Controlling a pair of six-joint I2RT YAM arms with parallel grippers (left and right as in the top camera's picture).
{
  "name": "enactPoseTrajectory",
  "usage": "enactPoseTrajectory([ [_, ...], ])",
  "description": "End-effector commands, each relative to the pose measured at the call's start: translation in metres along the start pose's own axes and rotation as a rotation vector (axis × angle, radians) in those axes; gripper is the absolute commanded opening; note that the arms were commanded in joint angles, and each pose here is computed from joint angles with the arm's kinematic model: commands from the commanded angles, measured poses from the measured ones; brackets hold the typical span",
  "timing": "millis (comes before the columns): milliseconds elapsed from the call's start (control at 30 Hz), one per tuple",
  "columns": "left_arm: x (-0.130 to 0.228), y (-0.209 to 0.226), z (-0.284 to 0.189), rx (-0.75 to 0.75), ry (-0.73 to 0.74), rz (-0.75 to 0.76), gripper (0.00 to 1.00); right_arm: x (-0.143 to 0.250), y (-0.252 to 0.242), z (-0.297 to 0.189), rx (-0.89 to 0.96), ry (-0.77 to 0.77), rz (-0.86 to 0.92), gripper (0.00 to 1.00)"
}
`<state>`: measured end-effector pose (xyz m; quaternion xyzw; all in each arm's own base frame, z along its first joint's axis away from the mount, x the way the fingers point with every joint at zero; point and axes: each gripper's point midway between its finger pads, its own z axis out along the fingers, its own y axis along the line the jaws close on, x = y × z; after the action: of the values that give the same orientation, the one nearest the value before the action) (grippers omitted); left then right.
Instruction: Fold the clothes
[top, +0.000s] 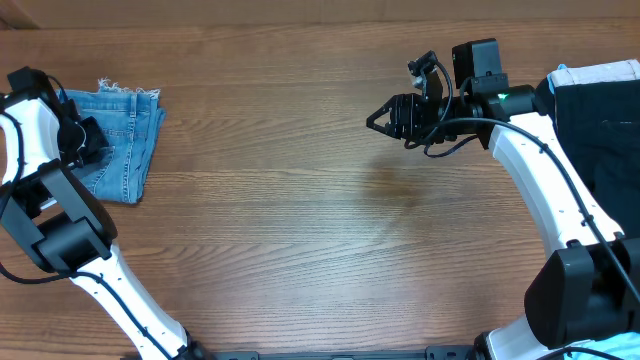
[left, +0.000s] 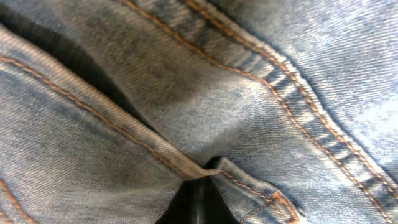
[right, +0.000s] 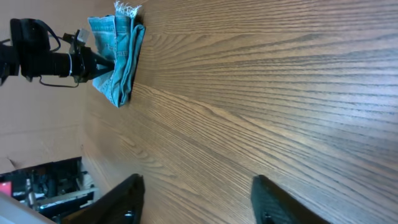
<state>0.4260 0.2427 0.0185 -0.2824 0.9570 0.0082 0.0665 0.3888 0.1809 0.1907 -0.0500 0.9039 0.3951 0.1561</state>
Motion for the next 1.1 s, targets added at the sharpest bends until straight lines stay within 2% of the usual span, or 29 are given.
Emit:
enactPoseTrajectory([
  [0, 0.016, -0.022, 0.009, 0.09, 0.081, -0.028, 0.45, -0.009, 0.006, -0.012, 0.024, -0.055, -0.074, 0.61],
  [33, 0.012, -0.025, -0.005, 0.105, 0.064, -0.002, 0.63, -0.012, 0.007, -0.013, 0.023, -0.071, -0.088, 0.62],
  [100, 0.0, -0.028, -0.045, 0.121, 0.006, 0.068, 0.76, -0.026, 0.015, -0.018, 0.013, -0.132, -0.168, 0.63],
  [167, -0.006, -0.042, -0.095, 0.173, -0.056, 0.168, 0.77, -0.039, 0.024, -0.029, 0.023, -0.199, -0.22, 0.63],
  [200, -0.005, -0.058, -0.138, 0.202, -0.117, 0.265, 0.79, -0.049, 0.029, -0.044, 0.074, -0.265, -0.253, 0.64],
  [233, -0.002, -0.066, -0.16, 0.203, -0.148, 0.309, 0.93, -0.055, 0.03, -0.054, 0.117, -0.304, -0.265, 0.64],
  [267, 0.003, -0.075, -0.183, 0.206, -0.181, 0.348, 1.0, -0.059, 0.031, -0.065, 0.158, -0.341, -0.274, 0.65],
  [367, 0.031, -0.112, -0.255, 0.24, -0.298, 0.439, 1.0, -0.067, 0.053, -0.116, 0.256, -0.492, -0.324, 0.67],
  [433, 0.058, -0.131, -0.293, 0.243, -0.353, 0.505, 1.0, -0.061, 0.07, -0.147, 0.286, -0.571, -0.352, 0.74],
  [500, 0.09, -0.143, -0.321, 0.211, -0.374, 0.556, 1.0, -0.051, 0.085, -0.181, 0.328, -0.653, -0.37, 0.94],
  [533, 0.106, -0.146, -0.329, 0.189, -0.369, 0.555, 1.0, -0.044, 0.089, -0.195, 0.355, -0.685, -0.37, 1.0],
  [600, 0.141, -0.154, -0.337, 0.197, -0.314, 0.581, 1.0, -0.03, 0.087, -0.217, 0.424, -0.722, -0.35, 1.0],
  [800, 0.188, -0.183, -0.335, 0.181, -0.272, 0.704, 1.0, 0.004, 0.072, -0.225, 0.505, -0.658, -0.292, 1.0],
  [933, 0.198, -0.193, -0.324, 0.193, -0.223, 0.739, 1.0, 0.021, 0.058, -0.214, 0.531, -0.566, -0.249, 1.0],
  [1067, 0.196, -0.195, -0.319, 0.191, -0.208, 0.738, 1.0, 0.023, 0.057, -0.214, 0.533, -0.559, -0.246, 1.0],
])
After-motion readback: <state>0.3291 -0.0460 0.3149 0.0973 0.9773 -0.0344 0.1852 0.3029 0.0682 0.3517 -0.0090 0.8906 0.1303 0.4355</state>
